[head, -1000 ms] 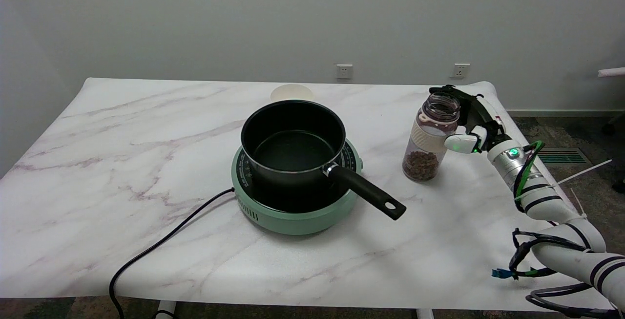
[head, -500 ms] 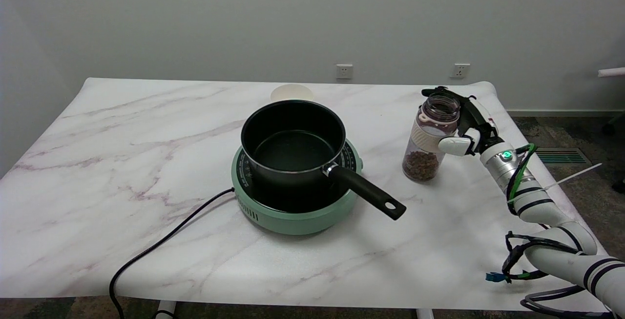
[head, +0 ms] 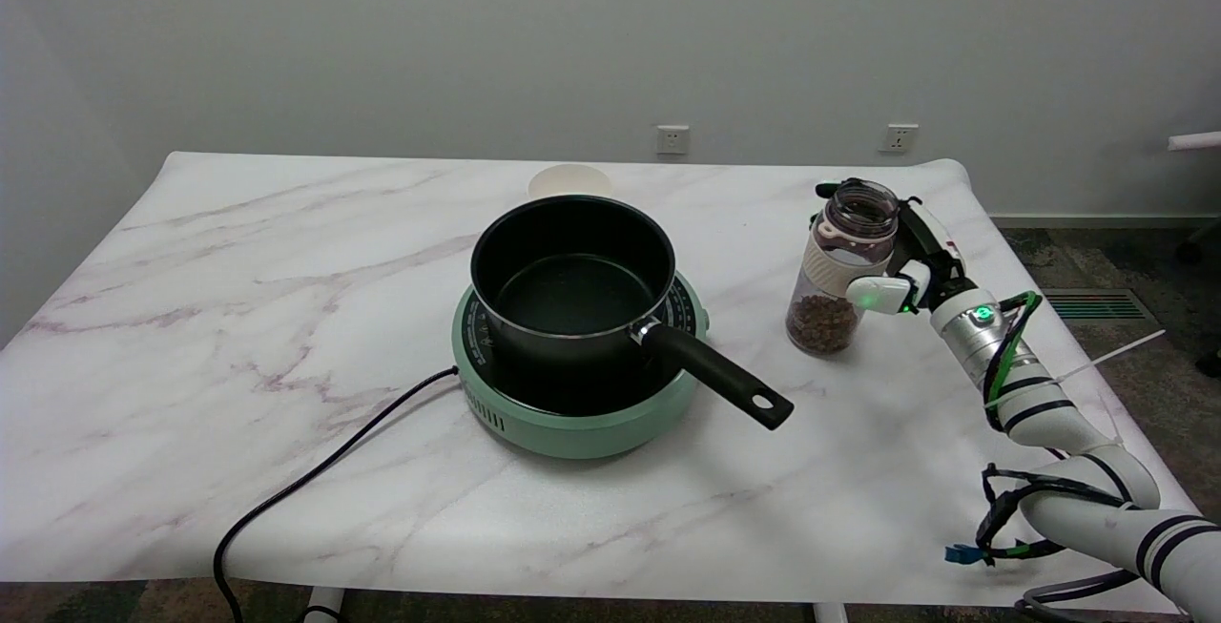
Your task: Pick up the bottle.
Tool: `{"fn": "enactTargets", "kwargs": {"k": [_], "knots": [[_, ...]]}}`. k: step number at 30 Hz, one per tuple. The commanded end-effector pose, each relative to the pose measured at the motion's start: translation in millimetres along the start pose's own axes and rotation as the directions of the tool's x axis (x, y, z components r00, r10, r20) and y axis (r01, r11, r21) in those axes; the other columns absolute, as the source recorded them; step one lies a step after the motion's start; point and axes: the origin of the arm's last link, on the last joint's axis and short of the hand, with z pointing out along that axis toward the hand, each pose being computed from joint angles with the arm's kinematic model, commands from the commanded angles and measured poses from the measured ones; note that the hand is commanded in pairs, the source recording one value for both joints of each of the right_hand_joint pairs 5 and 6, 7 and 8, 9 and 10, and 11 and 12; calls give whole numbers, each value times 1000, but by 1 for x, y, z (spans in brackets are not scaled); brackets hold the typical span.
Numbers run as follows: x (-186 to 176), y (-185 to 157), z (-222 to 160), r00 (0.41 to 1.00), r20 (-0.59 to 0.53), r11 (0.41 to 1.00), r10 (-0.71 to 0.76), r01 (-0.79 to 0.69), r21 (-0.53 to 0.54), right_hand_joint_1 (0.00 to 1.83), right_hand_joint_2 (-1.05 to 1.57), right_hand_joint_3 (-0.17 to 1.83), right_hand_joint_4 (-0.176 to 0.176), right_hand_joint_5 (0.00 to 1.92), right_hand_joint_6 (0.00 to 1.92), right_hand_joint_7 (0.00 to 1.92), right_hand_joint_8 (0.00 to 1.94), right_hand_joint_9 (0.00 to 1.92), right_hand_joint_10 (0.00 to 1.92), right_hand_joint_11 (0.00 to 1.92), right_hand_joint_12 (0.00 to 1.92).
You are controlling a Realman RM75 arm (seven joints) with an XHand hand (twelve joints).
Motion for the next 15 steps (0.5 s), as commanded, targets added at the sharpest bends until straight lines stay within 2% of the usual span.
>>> {"fn": "enactTargets", "kwargs": {"k": [1, 10, 15], "knots": [[-9, 6, -10, 999, 18, 999, 31, -30, -9, 1138, -560, 866, 0, 599, 599, 811, 811, 740, 740, 815, 815], [-8, 7, -11, 999, 18, 999, 31, -31, -9, 1179, -399, 971, 0, 609, 609, 834, 834, 747, 747, 820, 820], [-8, 8, -12, 999, 18, 999, 32, -31, -11, 1213, -333, 944, 0, 598, 598, 873, 873, 748, 748, 820, 820]]}}
